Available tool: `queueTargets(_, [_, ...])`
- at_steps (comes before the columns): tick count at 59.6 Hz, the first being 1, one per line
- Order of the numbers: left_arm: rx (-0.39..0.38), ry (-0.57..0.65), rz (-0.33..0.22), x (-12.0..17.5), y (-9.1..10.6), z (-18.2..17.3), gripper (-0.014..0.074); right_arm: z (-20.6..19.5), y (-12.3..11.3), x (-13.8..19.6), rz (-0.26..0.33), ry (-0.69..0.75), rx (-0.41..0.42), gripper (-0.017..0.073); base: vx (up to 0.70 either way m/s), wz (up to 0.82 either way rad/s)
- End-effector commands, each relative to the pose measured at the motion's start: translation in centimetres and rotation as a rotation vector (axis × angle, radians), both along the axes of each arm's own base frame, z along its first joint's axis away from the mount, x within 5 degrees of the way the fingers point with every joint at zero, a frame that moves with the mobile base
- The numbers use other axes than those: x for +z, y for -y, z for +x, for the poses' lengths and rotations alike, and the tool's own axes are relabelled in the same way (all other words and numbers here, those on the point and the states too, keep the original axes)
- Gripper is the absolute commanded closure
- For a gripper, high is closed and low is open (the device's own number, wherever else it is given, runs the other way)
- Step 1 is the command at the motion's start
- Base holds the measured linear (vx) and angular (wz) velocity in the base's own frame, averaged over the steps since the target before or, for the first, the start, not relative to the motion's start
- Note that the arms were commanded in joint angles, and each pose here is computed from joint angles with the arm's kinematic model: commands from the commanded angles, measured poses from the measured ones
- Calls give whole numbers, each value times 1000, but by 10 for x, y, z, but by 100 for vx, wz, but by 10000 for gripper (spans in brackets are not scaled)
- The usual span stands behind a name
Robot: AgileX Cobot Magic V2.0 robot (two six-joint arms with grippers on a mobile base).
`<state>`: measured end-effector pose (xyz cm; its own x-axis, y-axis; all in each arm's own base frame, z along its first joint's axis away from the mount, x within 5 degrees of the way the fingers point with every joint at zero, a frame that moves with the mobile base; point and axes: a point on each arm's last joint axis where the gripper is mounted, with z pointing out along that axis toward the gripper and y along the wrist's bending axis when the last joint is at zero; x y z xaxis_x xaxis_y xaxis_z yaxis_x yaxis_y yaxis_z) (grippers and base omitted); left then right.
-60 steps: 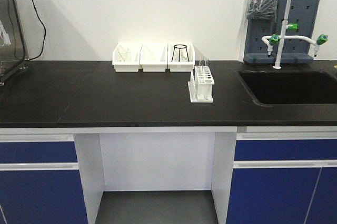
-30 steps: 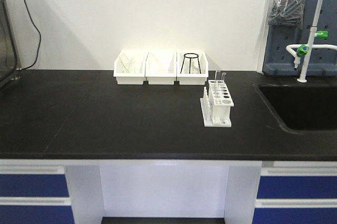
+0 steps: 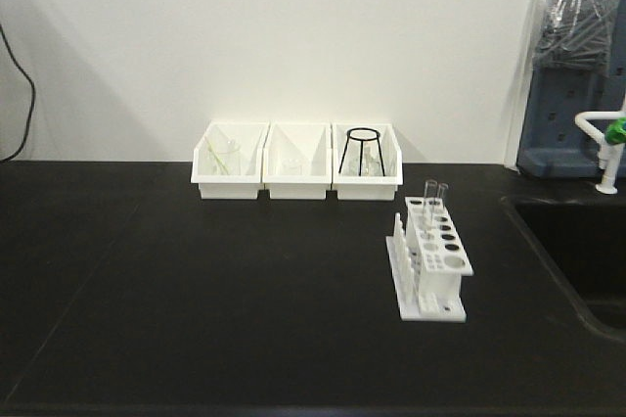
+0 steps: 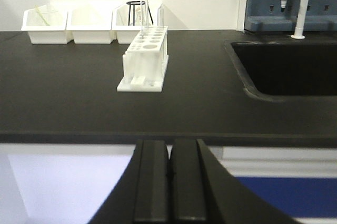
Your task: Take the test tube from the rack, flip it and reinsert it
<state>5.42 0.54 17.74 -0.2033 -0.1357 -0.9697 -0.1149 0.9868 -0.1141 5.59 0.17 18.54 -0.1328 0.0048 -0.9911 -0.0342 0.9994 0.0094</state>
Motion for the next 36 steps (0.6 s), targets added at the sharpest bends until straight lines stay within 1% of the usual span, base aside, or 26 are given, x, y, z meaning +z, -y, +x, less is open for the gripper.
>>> queueTargets(1, [-11, 99, 4, 8, 1, 1, 600, 0, 0, 7, -7, 90, -2, 571, 48, 1])
queueTargets(18, [-11, 99, 4, 8, 1, 1, 600, 0, 0, 7, -7, 90, -2, 571, 43, -3])
queueTargets(36, [-11, 99, 4, 8, 1, 1, 600, 0, 0, 7, -7, 90, -2, 571, 33, -5])
